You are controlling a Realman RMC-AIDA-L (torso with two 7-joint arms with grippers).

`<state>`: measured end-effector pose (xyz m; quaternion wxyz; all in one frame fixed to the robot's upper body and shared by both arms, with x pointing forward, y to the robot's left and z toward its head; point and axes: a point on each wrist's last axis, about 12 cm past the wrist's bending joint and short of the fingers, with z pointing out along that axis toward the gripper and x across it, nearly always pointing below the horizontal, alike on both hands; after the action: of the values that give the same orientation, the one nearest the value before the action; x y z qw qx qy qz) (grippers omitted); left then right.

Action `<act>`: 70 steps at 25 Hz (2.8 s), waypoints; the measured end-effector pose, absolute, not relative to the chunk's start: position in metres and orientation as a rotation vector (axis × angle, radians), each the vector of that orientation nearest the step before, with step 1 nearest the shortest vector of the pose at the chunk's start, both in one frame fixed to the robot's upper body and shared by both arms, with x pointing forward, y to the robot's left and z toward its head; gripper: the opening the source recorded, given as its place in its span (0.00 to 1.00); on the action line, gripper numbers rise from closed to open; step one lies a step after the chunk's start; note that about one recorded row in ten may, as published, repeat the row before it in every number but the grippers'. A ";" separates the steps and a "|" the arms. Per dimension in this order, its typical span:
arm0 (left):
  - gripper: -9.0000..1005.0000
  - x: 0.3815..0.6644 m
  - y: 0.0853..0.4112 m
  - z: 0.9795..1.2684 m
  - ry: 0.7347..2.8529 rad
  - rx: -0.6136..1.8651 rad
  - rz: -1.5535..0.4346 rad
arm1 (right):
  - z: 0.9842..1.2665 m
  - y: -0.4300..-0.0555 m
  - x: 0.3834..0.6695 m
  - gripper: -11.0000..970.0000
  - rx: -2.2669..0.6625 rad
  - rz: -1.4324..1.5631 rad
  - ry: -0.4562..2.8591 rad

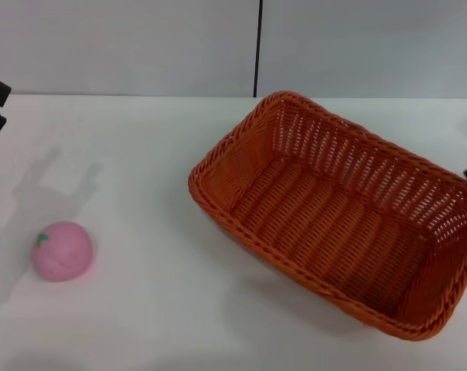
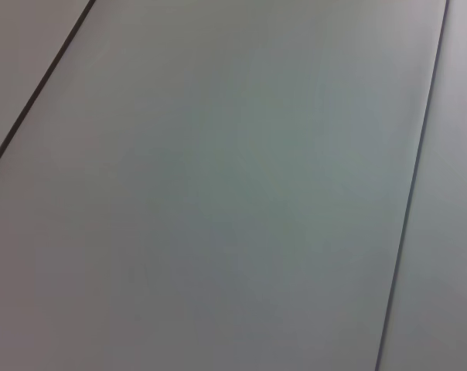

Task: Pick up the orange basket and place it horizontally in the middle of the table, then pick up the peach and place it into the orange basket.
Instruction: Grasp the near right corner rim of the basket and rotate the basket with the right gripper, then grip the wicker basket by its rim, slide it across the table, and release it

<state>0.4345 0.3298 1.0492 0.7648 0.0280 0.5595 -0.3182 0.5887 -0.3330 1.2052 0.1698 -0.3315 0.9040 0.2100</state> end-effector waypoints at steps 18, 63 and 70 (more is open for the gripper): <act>0.84 0.434 0.329 1.048 1.226 0.063 -0.704 | 1.160 -0.309 0.592 0.49 -1.059 0.604 2.623; 0.84 0.436 0.328 1.047 1.242 0.065 -0.708 | 1.248 -0.335 0.578 0.25 -1.302 0.919 1.881; 0.84 0.436 0.327 1.047 1.241 0.061 -0.713 | 1.225 -0.295 0.594 0.26 -1.497 0.862 1.950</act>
<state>0.4360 0.3266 1.0466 0.7542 0.0280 0.5689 -0.3267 0.5937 -0.2946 1.2250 0.2649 -0.5540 0.7218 0.3191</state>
